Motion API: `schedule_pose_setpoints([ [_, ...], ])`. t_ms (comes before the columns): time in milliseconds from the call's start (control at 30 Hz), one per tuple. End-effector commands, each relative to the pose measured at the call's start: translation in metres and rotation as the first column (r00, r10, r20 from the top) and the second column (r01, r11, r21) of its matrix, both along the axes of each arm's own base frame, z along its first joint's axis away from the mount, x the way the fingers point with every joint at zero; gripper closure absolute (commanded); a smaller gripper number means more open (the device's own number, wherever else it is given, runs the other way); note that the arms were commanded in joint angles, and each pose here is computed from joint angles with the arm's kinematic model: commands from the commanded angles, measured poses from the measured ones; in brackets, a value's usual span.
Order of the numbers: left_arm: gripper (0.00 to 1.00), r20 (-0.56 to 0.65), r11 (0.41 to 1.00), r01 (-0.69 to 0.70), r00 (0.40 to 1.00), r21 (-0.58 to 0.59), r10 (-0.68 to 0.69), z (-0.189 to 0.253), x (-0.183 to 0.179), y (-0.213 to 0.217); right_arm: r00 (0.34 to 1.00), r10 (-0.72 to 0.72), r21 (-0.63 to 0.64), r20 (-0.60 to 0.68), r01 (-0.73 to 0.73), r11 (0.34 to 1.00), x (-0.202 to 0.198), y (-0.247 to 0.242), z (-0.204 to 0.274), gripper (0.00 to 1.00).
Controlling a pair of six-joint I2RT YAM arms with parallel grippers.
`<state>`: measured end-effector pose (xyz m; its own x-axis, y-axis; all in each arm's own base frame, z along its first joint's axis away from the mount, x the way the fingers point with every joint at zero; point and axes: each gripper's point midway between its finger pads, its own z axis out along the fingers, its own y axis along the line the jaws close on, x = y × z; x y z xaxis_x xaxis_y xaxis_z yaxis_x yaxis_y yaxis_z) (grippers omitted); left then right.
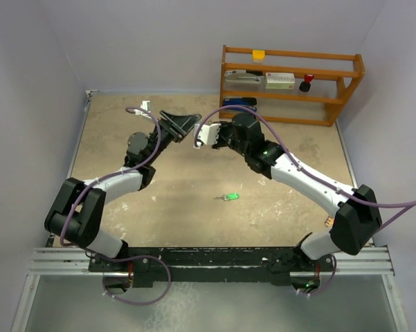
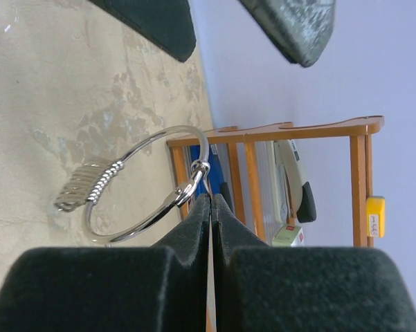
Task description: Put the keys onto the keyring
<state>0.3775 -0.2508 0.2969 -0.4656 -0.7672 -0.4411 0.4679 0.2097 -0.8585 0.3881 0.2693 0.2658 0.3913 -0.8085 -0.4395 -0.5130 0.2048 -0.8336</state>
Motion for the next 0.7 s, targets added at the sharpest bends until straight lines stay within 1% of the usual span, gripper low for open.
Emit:
schedule_pose_setpoints([
  [0,0.3,-0.018,0.984,0.066,0.997,-0.167,-0.07,0.022,-0.001,-0.003,0.997,0.021,0.033,0.079,-0.023,0.999,0.006,0.007,0.031,1.0],
  [100,0.34,-0.011,0.969,0.109,0.993,-0.221,-0.114,0.026,-0.004,-0.006,0.996,0.027,0.032,0.081,-0.03,0.999,0.007,0.01,0.032,1.0],
  [300,0.42,-0.013,0.943,0.176,0.982,-0.281,-0.187,0.03,-0.009,-0.012,0.996,0.04,0.025,0.077,-0.042,0.999,0.008,0.014,0.031,1.0],
  [433,0.47,-0.017,0.934,0.215,0.973,-0.286,-0.229,0.031,-0.012,-0.018,0.996,0.038,0.023,0.08,-0.04,0.999,0.011,0.016,0.032,1.0],
  [667,0.48,-0.064,0.936,0.243,0.962,-0.256,-0.267,0.022,-0.015,-0.028,0.996,0.038,0.022,0.084,-0.04,0.999,0.014,0.019,0.033,1.0],
])
